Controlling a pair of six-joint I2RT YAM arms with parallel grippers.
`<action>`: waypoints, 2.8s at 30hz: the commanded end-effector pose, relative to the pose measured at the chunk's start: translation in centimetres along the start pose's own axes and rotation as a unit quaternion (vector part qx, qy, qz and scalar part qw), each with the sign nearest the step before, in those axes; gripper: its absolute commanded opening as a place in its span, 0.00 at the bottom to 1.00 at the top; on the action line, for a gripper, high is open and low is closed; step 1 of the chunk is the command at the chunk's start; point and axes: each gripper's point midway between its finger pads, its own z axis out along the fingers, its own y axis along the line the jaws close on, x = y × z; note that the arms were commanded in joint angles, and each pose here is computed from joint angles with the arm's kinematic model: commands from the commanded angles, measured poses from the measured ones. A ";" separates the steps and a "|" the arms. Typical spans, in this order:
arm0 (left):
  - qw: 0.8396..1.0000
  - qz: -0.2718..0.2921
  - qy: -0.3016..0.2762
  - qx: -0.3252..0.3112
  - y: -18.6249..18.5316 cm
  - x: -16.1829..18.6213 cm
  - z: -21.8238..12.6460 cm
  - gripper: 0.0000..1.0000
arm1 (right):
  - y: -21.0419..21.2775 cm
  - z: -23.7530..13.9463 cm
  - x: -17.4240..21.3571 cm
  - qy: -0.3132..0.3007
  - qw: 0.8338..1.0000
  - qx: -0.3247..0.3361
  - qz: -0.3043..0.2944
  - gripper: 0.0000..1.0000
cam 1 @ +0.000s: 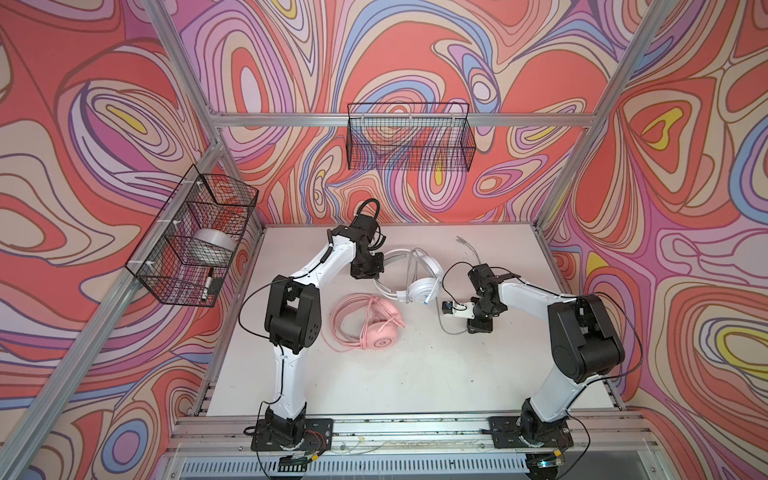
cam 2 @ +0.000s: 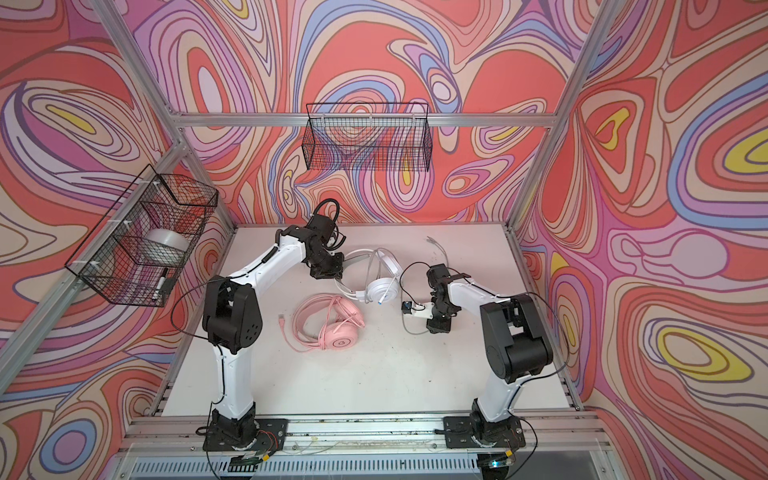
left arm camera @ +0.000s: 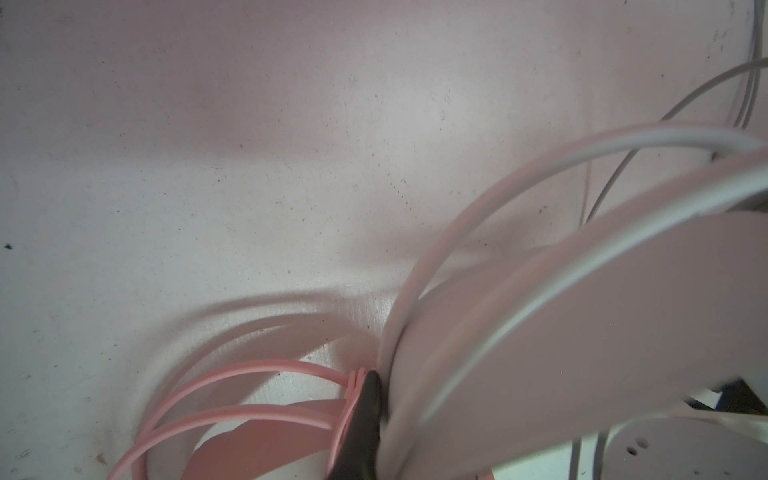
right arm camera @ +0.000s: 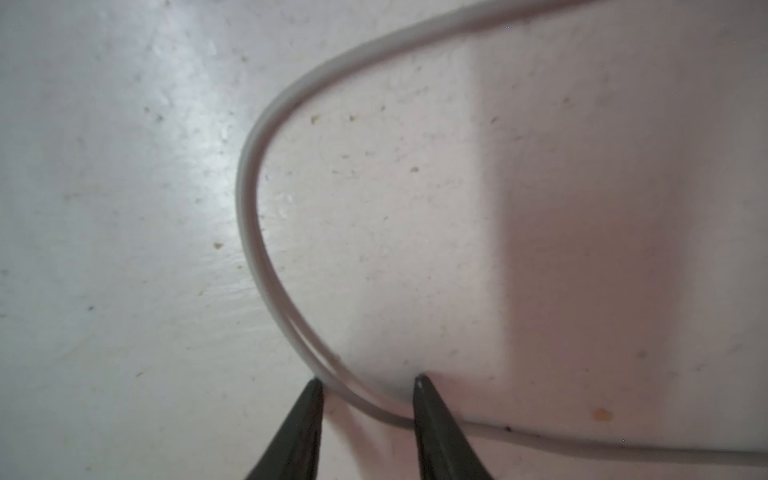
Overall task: Wrap the headphones
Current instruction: 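Move the open right gripper down to the grey cable on the table, then close the right gripper on the grey cable, then lift the grey cable with the right gripper up over the white headset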
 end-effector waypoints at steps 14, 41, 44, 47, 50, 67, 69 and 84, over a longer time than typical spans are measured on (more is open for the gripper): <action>1.000 -0.011 -0.005 0.012 -0.2 -0.8 -1.1 0.00 | 2.3 1.8 0.4 -0.003 1.000 0.005 -0.001 0.00; 0.996 -0.077 -0.020 0.047 -1.2 -1.5 -0.3 0.00 | 7.1 -10.6 -9.4 -0.155 0.983 0.013 -0.099 0.00; 0.995 -0.079 -0.019 0.053 -1.4 -1.4 -0.3 0.00 | 7.4 -11.0 -10.1 -0.158 0.982 0.004 -0.106 0.00; 0.996 -0.078 -0.019 0.047 -1.3 -1.4 -0.2 0.00 | 7.6 -11.4 -11.0 -0.167 0.979 -0.004 -0.114 0.00; 0.996 -0.079 -0.015 0.044 -1.2 -1.2 0.1 0.00 | 7.7 -12.1 -12.2 -0.179 0.976 -0.008 -0.124 0.00; 0.999 -0.034 -0.018 -0.017 -1.1 0.0 -0.6 0.00 | 3.6 -15.9 -17.5 -0.220 0.968 0.032 -0.118 0.00; 0.999 -0.026 -0.018 -0.028 -1.0 0.2 -0.6 0.00 | 3.0 -16.3 -18.0 -0.222 0.967 0.038 -0.118 0.00; 0.999 0.030 -0.009 -0.030 -1.9 1.2 -0.6 0.00 | -3.8 -19.2 -19.5 -0.249 0.964 0.093 -0.028 0.00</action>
